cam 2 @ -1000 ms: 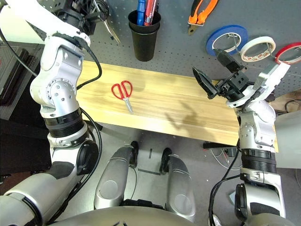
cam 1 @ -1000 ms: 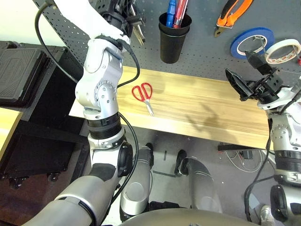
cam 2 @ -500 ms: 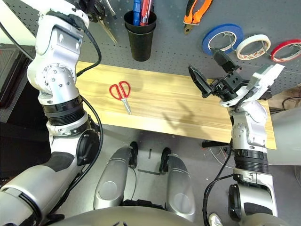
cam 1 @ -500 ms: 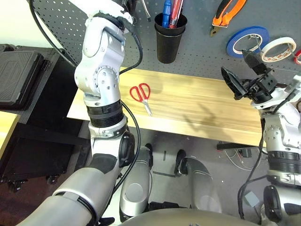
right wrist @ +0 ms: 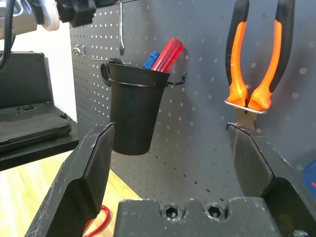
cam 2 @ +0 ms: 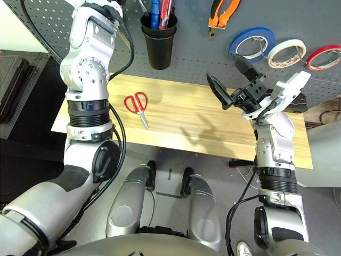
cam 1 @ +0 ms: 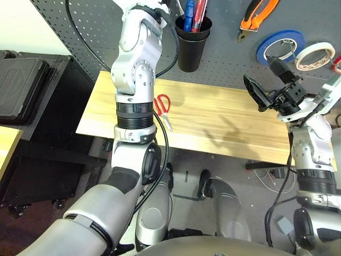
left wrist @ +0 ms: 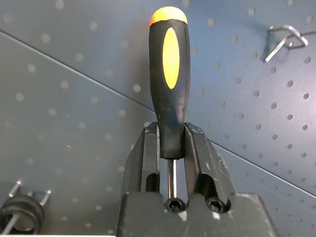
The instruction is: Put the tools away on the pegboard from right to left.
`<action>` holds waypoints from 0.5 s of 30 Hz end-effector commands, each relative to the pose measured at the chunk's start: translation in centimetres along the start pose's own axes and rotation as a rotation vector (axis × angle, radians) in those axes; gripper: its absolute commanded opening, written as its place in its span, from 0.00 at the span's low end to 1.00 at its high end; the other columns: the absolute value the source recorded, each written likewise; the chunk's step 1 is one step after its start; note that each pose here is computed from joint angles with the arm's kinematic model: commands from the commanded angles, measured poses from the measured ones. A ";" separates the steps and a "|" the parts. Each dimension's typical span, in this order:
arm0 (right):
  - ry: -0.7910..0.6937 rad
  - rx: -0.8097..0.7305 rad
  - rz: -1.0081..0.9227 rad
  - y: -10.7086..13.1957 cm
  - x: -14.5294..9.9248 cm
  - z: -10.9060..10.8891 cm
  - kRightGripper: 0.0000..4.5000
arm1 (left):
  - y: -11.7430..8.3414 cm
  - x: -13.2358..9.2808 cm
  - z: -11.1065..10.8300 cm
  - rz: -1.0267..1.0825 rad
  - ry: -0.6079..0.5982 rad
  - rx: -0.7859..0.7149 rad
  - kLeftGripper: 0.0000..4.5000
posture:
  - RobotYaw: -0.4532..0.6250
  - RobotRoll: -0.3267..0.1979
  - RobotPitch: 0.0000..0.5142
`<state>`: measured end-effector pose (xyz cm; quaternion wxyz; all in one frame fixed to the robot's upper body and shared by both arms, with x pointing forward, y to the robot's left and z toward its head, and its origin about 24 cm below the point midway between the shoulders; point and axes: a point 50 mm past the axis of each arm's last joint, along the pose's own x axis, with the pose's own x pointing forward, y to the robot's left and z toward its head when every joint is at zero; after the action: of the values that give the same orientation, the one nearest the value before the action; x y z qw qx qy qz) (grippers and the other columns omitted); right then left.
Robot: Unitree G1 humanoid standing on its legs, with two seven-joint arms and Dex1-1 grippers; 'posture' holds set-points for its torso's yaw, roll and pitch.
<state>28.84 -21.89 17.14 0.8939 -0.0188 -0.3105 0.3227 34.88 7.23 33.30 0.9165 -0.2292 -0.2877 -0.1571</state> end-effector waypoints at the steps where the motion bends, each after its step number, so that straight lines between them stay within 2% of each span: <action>1: 0.020 -0.011 -0.018 0.0 -0.7 -0.3 1.00 | -1.3 0.2 -0.2 -0.049 -0.012 0.014 0.12 | 0.52 0.62 0.46; 10: 0.021 -0.021 -0.029 0.0 -0.7 -0.4 1.00 | -1.6 0.0 -1.7 -0.063 0.009 0.075 0.12 | 0.52 0.62 0.45; 15: 0.023 -0.023 -0.030 0.1 -0.6 -0.5 1.00 | -1.5 -0.6 -2.0 -0.091 0.019 0.099 0.50 | 0.52 0.62 0.45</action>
<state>28.82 -21.88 17.08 0.8965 -0.0262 -0.3148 0.3105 35.01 5.46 32.11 0.9224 -0.1806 -0.2927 -0.1754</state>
